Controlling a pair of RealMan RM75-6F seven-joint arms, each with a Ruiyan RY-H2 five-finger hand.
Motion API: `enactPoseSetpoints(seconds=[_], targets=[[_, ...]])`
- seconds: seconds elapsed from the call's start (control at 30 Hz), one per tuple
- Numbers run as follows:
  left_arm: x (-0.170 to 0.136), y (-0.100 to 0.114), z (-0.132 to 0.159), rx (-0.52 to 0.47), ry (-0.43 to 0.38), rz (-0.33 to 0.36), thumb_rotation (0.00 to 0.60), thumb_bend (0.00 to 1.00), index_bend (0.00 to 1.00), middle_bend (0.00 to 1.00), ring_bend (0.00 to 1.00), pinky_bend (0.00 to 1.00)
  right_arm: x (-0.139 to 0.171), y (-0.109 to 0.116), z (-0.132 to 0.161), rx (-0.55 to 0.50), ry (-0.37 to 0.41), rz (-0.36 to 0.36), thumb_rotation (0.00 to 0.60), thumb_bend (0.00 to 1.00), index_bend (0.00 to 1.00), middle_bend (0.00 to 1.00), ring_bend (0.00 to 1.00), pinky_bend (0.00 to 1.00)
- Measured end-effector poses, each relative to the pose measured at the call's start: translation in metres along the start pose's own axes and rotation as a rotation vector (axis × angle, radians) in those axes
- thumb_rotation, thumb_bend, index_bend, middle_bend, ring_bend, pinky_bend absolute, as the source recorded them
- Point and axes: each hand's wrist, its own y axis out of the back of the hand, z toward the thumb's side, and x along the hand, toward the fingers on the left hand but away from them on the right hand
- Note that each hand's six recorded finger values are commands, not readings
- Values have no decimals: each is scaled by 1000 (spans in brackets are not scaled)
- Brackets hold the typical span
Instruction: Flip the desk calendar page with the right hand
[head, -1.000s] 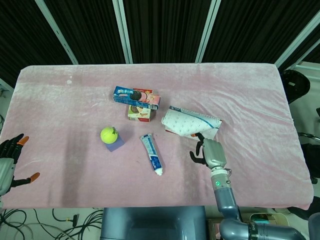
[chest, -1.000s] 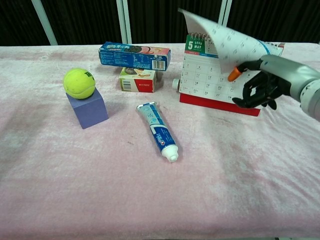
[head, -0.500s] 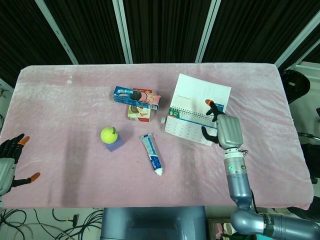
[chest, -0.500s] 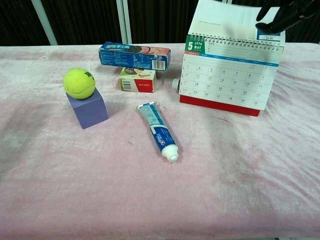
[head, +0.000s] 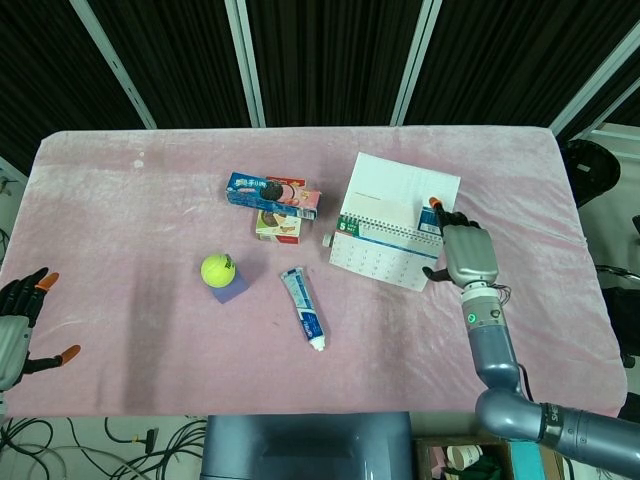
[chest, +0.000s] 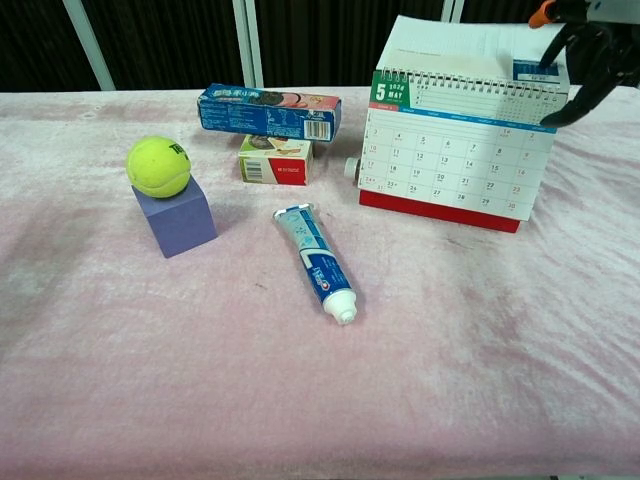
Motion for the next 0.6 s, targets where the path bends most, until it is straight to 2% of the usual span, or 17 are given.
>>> enactPoseSetpoints(seconds=[0.13,0.33,0.4,0.53,0.6], targets=[[0,0,-1,-1,2,-1,600,0,0,0,0,0,-2,-13,-12,33,-24,53,600,123,23,273,163,232],[0,0,0,-1,1,-3,600,0,0,0,0,0,-3,-21,-17,54,-23,77,600,123,23,262,162,232],[0,0,0,0,1,-3,600,0,0,0,0,0,-3,-20,-15,48,-19,72,600,123,20,227,153,231],[0,0,-1,0,2,-3,600,0,0,0,0,0,-3,-13,-13,31,-6,41,600,123,0,77,53,165],[0,0,-1,3,2,-2,600,0,0,0,0,0,-1,-9,-13,26,5,21,600,124,0,41,29,142]])
